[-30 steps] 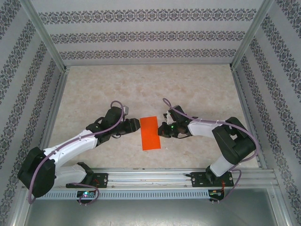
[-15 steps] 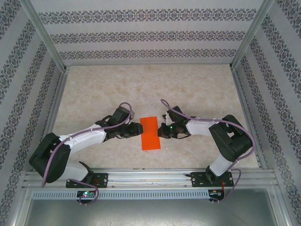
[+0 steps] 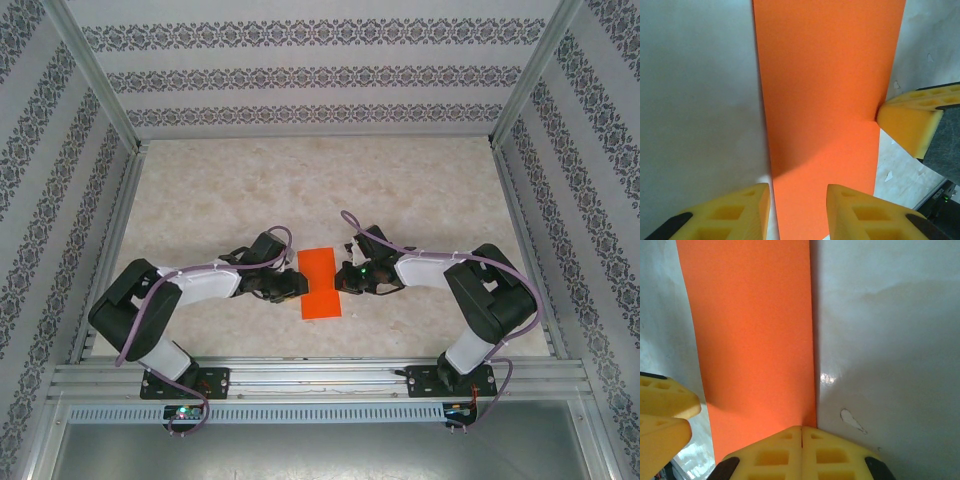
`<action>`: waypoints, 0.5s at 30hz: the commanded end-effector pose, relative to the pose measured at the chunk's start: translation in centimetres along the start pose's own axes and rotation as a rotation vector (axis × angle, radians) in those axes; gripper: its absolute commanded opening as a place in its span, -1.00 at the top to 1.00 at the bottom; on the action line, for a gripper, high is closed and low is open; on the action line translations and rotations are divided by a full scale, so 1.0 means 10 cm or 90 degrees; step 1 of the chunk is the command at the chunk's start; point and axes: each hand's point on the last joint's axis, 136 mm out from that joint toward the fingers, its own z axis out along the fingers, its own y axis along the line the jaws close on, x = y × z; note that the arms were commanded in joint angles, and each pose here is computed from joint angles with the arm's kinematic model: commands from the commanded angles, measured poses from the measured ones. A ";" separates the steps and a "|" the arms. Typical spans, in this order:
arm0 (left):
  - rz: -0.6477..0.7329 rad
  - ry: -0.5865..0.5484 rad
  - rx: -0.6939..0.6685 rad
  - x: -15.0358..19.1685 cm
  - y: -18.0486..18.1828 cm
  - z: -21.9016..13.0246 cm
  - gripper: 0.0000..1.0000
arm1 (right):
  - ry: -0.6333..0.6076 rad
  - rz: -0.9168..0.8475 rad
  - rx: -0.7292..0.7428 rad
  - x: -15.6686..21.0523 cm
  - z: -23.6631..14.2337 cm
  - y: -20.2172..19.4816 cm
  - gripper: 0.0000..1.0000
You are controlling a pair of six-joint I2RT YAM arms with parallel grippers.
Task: Fold a paper plane with a square sheet of paper (fold left side to right side)
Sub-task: Third fold the triangle at the center of the table.
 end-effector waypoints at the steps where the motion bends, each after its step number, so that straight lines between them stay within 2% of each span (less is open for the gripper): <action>1: 0.003 0.004 0.031 -0.05 -0.13 0.05 0.33 | 0.016 0.015 0.073 0.12 0.05 -0.25 1.00; 7: -0.003 0.012 0.049 -0.04 -0.13 0.13 0.44 | 0.019 0.012 0.075 0.12 0.06 -0.26 1.00; 15: -0.007 -0.012 0.072 -0.09 -0.19 0.09 0.44 | 0.019 0.011 0.076 0.12 0.06 -0.26 1.00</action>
